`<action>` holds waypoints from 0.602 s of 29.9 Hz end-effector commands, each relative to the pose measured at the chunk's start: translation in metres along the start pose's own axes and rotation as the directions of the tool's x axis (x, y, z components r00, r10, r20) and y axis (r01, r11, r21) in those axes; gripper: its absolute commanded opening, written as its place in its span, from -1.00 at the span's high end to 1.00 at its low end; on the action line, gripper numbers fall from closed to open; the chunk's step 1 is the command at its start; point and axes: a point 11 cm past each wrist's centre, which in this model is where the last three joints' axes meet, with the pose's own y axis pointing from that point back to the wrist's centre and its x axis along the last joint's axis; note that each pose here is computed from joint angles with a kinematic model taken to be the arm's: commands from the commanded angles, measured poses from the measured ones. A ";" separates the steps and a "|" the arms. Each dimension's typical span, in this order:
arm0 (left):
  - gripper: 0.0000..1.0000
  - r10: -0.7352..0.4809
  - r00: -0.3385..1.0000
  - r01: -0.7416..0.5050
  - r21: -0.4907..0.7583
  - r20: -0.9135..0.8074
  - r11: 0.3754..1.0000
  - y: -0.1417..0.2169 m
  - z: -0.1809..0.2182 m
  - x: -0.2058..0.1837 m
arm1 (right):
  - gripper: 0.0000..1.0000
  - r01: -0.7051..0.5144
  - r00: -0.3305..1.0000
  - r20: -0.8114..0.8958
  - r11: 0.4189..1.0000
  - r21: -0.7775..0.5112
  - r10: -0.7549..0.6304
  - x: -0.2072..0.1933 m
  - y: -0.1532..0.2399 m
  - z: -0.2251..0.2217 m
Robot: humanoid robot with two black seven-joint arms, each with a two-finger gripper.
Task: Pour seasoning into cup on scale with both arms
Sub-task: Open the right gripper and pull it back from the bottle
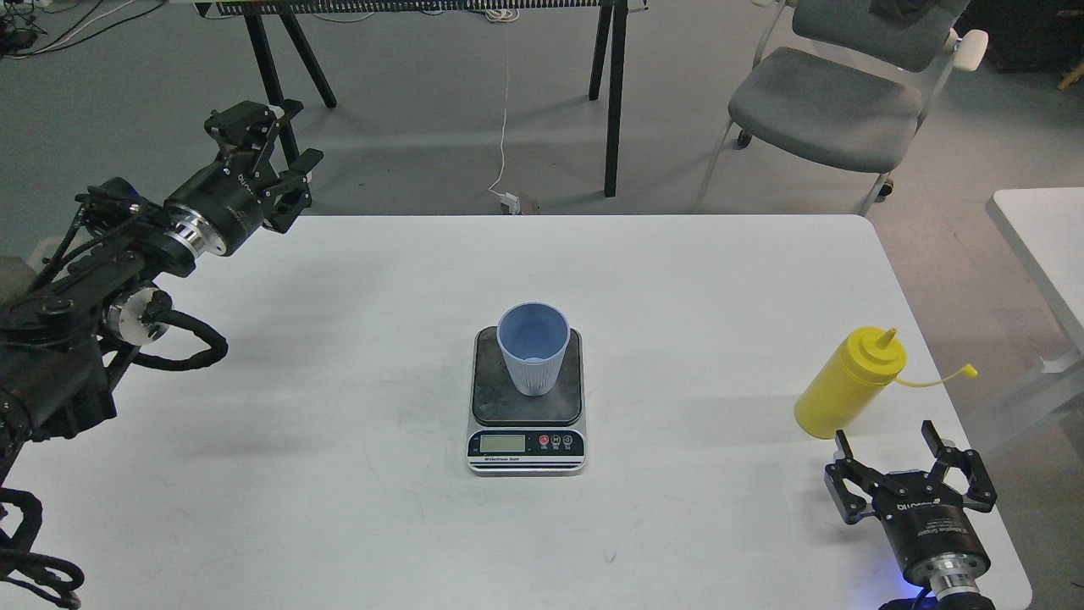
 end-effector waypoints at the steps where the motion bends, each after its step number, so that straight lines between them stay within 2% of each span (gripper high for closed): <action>1: -0.32 0.002 1.000 -0.002 -0.004 0.000 1.000 0.000 0.002 0.001 | -0.97 0.005 0.992 -0.124 1.000 0.017 -0.002 -0.007 -0.001 -0.049; 9: -0.32 -0.012 1.000 0.012 -0.005 -0.016 1.000 -0.005 -0.003 -0.008 | -0.97 0.026 0.942 -0.337 0.999 0.048 -0.008 -0.034 -0.011 -0.126; 14: -0.32 -0.012 1.000 0.012 -0.014 -0.013 1.000 -0.006 0.002 -0.008 | -0.97 0.100 0.842 -0.539 0.990 0.101 -0.030 -0.075 -0.043 -0.189; 18: -0.32 -0.013 1.000 0.013 -0.022 -0.007 1.000 -0.008 0.007 -0.007 | -0.97 0.184 0.790 -0.610 0.973 0.138 -0.062 -0.115 -0.076 -0.215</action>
